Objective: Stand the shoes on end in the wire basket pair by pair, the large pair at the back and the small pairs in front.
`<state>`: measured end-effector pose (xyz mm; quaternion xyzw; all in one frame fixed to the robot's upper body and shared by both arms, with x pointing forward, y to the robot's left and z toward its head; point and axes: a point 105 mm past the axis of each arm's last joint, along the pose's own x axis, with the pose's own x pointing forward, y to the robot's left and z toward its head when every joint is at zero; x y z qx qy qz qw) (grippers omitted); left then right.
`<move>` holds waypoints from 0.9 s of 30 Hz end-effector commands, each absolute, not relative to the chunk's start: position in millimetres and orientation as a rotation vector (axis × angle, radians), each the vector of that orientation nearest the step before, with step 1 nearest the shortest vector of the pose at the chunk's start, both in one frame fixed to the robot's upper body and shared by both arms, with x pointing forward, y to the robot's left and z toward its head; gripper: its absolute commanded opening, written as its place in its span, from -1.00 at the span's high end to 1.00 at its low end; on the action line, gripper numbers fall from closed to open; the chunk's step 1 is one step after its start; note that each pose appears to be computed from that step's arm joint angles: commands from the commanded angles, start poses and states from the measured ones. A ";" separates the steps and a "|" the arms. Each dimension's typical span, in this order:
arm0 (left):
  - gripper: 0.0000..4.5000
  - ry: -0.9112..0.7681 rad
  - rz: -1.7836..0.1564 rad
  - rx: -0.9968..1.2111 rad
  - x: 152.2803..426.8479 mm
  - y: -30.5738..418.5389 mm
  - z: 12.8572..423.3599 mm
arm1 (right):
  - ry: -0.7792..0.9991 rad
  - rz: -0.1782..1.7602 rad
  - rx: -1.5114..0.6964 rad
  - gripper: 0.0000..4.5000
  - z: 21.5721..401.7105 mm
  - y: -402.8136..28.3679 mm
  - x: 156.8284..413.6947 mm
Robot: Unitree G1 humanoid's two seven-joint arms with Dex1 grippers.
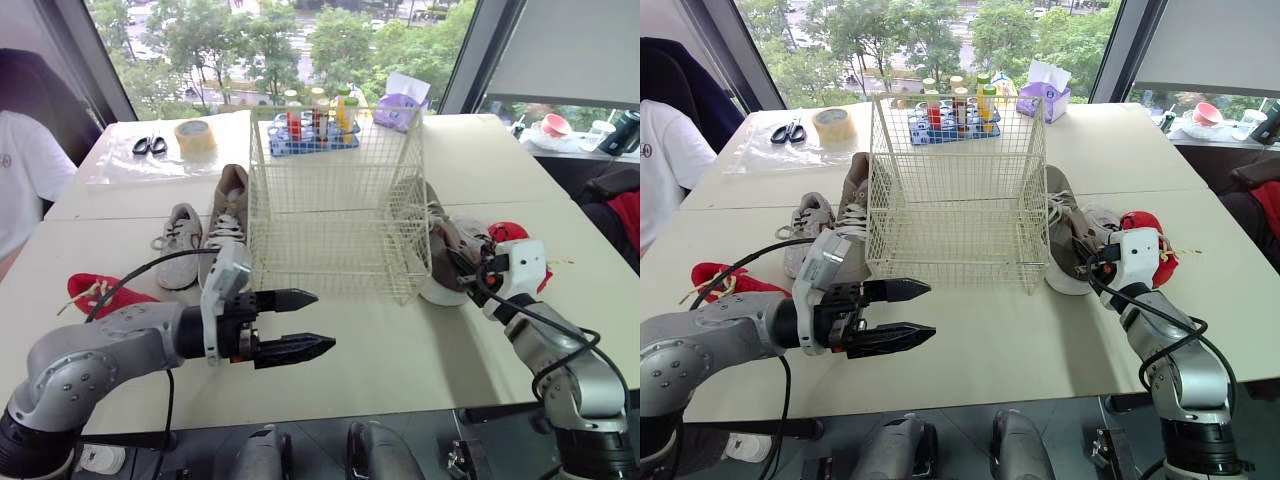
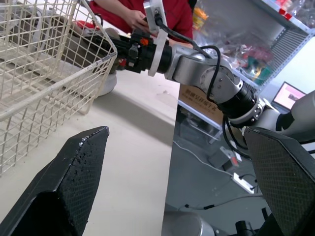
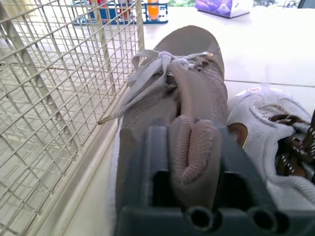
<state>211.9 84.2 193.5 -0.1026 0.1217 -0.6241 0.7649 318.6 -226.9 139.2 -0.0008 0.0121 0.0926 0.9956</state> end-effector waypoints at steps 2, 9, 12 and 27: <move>-1.00 0.216 -1.372 -0.251 216.7 89.3 209.5 | -0.106 0.120 -0.007 0.90 178.1 -230.6 316.9; -1.00 0.199 -1.395 -0.304 231.6 96.3 225.4 | -0.490 -0.020 -0.060 0.90 303.7 -244.9 312.4; -1.00 0.191 -1.420 -0.286 234.2 96.7 232.4 | -0.559 0.000 -0.112 0.90 337.0 -244.2 307.4; -1.00 -0.426 -0.998 -0.473 324.1 216.1 412.8 | -0.844 0.696 -0.595 0.90 463.7 -150.1 259.0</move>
